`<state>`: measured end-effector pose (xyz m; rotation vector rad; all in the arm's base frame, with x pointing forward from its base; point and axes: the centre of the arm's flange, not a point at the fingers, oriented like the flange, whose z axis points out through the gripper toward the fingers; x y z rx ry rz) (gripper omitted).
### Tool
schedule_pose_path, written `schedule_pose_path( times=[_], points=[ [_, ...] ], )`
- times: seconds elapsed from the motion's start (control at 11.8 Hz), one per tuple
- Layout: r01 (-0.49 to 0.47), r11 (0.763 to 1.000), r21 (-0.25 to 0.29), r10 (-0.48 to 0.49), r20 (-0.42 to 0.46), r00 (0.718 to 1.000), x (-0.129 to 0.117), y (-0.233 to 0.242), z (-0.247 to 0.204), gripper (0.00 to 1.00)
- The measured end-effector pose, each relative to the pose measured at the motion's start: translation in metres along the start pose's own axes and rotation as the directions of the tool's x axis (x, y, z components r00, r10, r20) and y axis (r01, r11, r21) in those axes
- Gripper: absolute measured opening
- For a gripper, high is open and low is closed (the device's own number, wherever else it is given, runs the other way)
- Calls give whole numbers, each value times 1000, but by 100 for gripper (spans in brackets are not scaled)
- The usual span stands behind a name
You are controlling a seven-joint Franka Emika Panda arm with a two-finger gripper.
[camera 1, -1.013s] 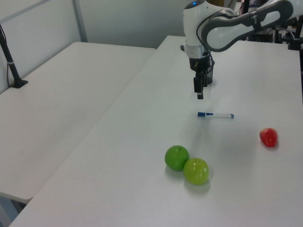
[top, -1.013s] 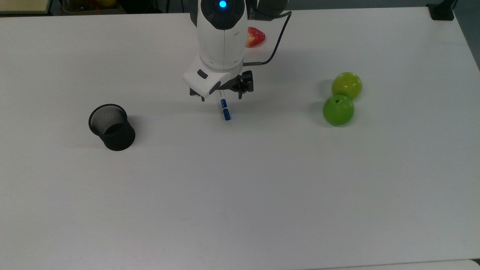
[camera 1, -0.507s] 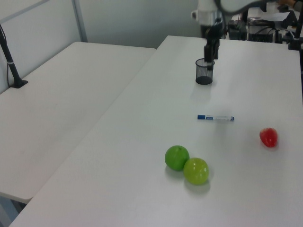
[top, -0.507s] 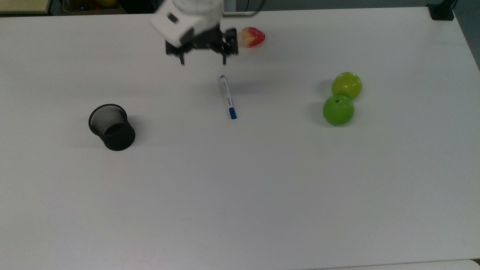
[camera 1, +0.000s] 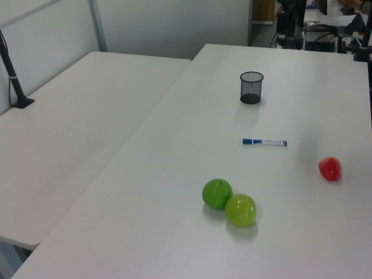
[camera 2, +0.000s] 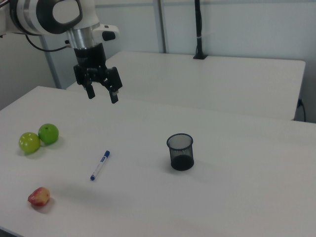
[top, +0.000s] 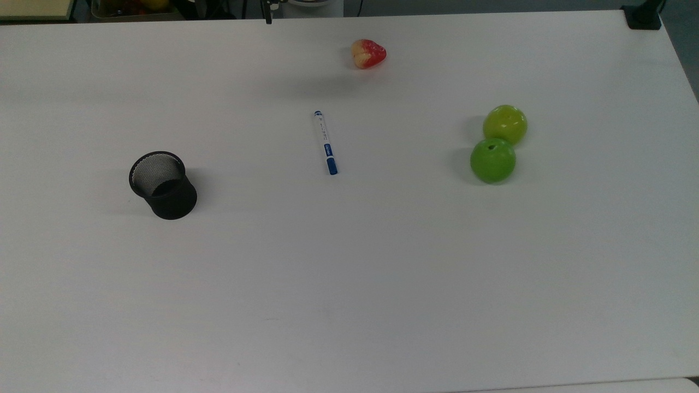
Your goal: Take marker pen
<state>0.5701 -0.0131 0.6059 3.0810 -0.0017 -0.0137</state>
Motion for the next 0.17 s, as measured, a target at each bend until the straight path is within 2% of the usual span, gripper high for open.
schedule_pose_path(
  times=[0.17],
  points=[
    [2,1000,-2,-2,4,1000,-1,0,0,100]
  ],
)
